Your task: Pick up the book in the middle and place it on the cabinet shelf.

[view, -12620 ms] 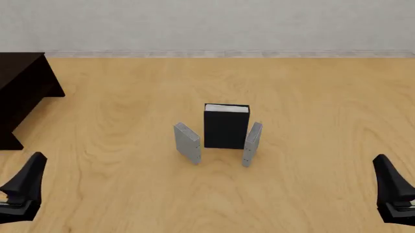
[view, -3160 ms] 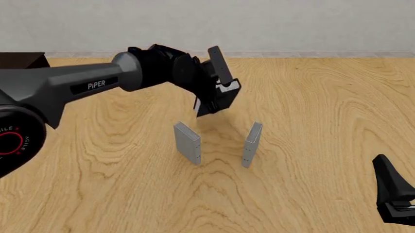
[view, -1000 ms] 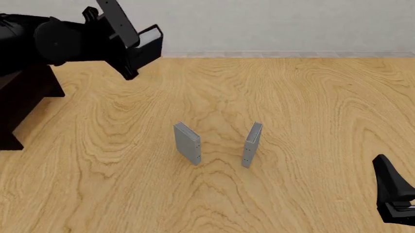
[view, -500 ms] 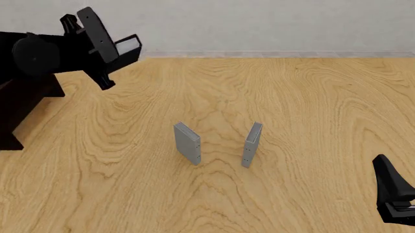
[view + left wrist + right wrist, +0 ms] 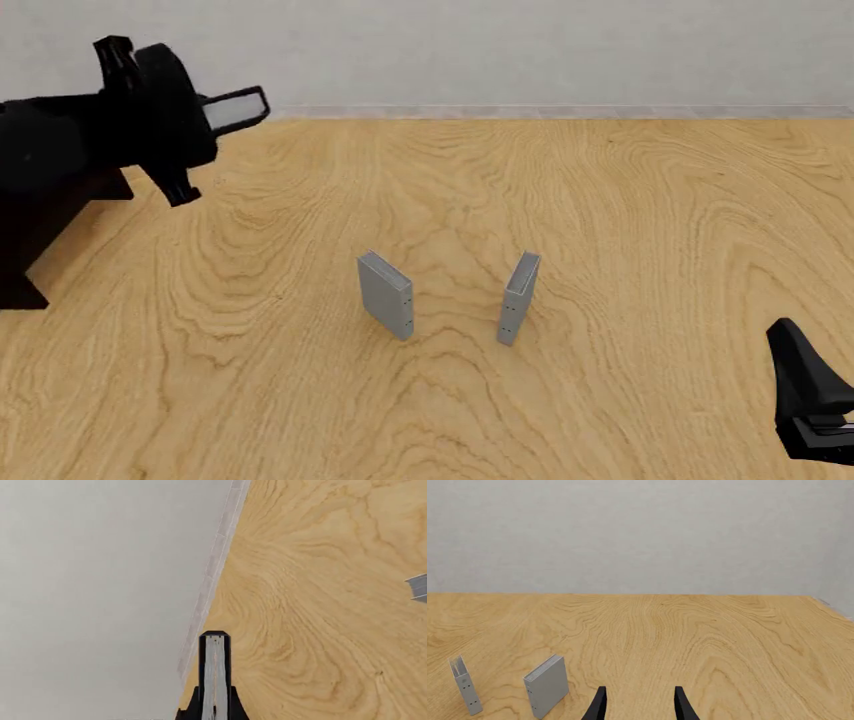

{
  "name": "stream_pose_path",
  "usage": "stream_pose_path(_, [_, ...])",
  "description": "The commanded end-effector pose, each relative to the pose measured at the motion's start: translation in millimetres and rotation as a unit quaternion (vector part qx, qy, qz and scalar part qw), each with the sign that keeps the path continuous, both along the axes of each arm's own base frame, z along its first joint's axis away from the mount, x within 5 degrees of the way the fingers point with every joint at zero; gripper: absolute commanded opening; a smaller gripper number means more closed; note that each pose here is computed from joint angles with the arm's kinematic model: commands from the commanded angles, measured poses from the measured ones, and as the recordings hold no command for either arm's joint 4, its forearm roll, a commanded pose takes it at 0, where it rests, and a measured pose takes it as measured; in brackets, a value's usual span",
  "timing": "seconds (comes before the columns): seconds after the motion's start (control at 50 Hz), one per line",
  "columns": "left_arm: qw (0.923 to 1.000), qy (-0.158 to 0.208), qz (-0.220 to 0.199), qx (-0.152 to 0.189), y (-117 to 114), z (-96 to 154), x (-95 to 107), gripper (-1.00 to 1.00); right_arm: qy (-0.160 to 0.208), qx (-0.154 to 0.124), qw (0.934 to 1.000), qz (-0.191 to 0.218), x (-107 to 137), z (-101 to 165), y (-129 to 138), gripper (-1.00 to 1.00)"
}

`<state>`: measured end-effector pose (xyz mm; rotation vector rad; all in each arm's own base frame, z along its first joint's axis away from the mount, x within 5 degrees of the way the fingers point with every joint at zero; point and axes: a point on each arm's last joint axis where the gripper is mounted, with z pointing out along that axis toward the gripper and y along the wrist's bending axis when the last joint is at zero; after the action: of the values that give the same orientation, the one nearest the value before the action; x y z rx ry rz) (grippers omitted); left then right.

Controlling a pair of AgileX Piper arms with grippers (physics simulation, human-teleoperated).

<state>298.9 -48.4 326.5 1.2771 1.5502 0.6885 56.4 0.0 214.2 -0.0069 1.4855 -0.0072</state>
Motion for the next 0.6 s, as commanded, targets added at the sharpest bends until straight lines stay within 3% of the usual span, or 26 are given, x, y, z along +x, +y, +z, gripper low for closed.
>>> stream_pose_path(0.02, [0.995,-0.038,-0.01,0.092,15.7,-15.7,-11.9,-1.0,0.0,0.0,1.0,0.0,0.0,0.0,0.0,1.0])
stream_pose_path(0.08, [0.9956,-0.039,-0.01,0.085,14.5,-10.0,-15.0,-1.0,0.0,0.0,1.0,0.0,0.0,0.0,0.0,1.0])
stream_pose_path(0.16, [0.9924,-0.047,-0.004,0.114,23.7,-18.3,-15.9,-1.0,0.0,0.0,1.0,0.0,0.0,0.0,0.0,1.0])
stream_pose_path(0.54, [0.9894,-0.071,0.001,0.127,28.7,-9.9,-28.3,-1.0,0.0,0.0,1.0,0.0,0.0,0.0,0.0,1.0])
stream_pose_path(0.6, [0.9853,-0.079,0.005,0.151,34.9,-16.5,-28.2,-1.0,0.0,0.0,1.0,0.0,0.0,0.0,0.0,1.0])
